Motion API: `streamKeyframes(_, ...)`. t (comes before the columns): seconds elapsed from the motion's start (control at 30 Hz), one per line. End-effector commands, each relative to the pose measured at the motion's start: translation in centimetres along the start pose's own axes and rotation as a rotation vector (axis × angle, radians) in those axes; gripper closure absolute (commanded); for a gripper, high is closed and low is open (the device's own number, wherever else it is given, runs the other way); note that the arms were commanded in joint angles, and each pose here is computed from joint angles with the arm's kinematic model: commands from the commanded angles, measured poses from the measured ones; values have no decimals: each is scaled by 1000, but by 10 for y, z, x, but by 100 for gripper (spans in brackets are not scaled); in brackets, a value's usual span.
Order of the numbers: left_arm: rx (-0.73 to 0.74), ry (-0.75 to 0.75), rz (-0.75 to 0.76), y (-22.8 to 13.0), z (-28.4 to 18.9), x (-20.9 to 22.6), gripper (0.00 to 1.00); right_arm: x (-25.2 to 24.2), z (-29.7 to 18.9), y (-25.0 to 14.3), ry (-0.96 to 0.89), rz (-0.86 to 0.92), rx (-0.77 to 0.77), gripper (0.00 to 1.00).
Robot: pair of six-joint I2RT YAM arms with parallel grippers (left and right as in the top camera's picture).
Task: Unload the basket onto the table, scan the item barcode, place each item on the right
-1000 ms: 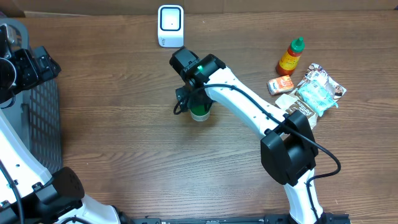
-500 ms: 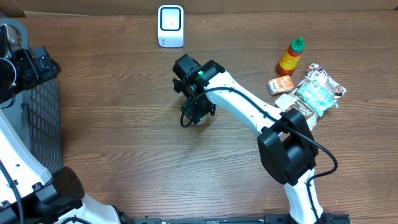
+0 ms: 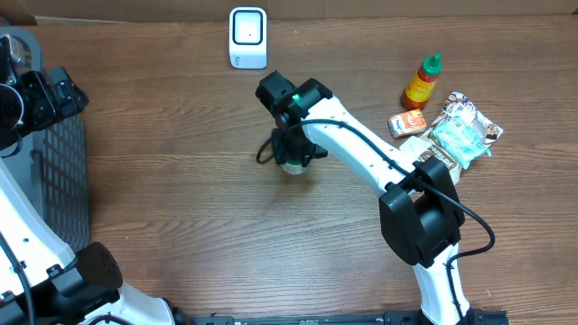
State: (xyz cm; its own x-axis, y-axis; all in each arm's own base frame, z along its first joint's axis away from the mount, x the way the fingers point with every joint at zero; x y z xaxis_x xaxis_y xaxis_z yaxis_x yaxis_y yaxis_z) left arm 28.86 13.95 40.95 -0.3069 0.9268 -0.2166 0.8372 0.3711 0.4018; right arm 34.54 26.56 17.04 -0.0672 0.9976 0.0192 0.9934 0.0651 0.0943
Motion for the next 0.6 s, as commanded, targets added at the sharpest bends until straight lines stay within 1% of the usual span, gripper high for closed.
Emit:
streamKeyframes(0.0,9,-3,17,1,3,0,1,8,-20,5,47,280,-68,0)
streamKeyframes(0.17,9,-3,17,1,3,0,1,10,-20,5,50,270,-72,0)
streamKeyframes(0.23,9,-3,17,1,3,0,0,9,-21,8,56,221,-88,0)
streamKeyframes(0.3,9,-3,17,1,3,0,1,10,-26,12,62,63,-119,0)
streamKeyframes(0.33,9,-3,17,1,3,0,1,10,-31,16,41,-115,-153,0)
streamKeyframes(0.4,9,-3,17,1,3,0,0,9,-35,19,-1,-330,-184,0)
streamKeyframes(0.5,9,-3,17,1,3,0,1,9,-37,20,-35,-625,-185,0)
streamKeyframes(0.57,9,-3,17,1,3,0,0,8,-36,19,-51,-771,-173,0)
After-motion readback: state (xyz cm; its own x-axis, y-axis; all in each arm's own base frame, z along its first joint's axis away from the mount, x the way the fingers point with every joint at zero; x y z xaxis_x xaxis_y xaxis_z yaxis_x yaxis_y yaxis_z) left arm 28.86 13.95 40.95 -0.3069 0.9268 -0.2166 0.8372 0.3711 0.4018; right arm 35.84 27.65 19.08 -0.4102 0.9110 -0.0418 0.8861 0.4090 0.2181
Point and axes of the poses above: each gripper's point midway between its finger pads, its own z axis out along the fingers, its own x axis along the line the jaws close on, y = z × x, the point moved 10 cm from there along -z, back along the fingers, and after that the axes turned 3 degrees about z, right-handed, at the moved point
